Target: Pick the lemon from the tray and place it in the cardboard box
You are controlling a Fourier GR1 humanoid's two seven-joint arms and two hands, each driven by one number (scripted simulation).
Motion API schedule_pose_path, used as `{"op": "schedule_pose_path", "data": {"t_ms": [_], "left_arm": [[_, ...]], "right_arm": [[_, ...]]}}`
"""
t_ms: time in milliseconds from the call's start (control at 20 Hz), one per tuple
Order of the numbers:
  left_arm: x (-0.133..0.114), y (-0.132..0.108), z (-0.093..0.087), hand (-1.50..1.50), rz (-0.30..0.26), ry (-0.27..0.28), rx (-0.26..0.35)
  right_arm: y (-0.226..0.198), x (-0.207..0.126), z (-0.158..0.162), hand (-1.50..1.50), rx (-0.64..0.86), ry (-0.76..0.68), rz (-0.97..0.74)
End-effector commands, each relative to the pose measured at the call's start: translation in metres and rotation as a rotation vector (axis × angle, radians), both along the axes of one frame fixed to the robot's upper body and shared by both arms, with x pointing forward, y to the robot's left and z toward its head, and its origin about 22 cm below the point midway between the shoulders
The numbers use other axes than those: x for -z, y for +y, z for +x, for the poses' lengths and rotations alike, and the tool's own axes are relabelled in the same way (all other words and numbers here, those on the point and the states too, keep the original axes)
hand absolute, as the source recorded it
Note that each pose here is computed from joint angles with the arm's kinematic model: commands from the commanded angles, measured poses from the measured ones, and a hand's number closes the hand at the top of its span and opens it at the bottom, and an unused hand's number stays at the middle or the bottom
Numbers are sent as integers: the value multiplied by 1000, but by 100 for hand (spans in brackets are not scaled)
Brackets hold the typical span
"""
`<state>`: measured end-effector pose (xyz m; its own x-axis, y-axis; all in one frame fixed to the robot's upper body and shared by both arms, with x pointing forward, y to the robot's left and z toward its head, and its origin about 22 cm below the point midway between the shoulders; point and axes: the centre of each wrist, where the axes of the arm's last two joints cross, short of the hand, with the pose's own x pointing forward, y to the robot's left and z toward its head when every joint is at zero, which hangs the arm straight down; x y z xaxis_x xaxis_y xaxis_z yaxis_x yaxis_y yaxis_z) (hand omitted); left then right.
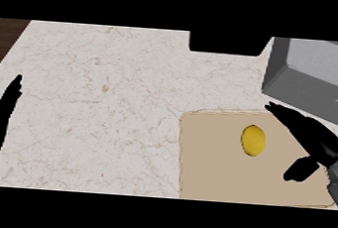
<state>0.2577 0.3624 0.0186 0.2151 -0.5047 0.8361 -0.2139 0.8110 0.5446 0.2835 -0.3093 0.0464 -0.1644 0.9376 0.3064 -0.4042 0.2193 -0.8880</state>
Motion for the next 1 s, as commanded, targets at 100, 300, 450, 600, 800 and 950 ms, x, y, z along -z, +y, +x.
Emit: {"op": "schedule_pose_path", "data": {"t_ms": [100,300,450,600,800,950], "left_arm": [[0,2,-3,0,6,-6,-18],[26,-15,4,0,5,-1,3],[11,-6,-3,0,-4,-2,-26],[-13,-9,-3,0,2,-3,-19],[2,-7,9,0,-11,8,-22],[12,-3,12,0,-22,10,-15]], "right_arm": [[35,0,6,-150,28,36,-81],[29,18,15,-150,5,63,-80],[38,2,0,-150,9,58,-98],[37,-7,4,-150,-14,65,-79],[24,23,3,-150,-53,62,-31],[51,12,15,-150,-88,64,8]]}}
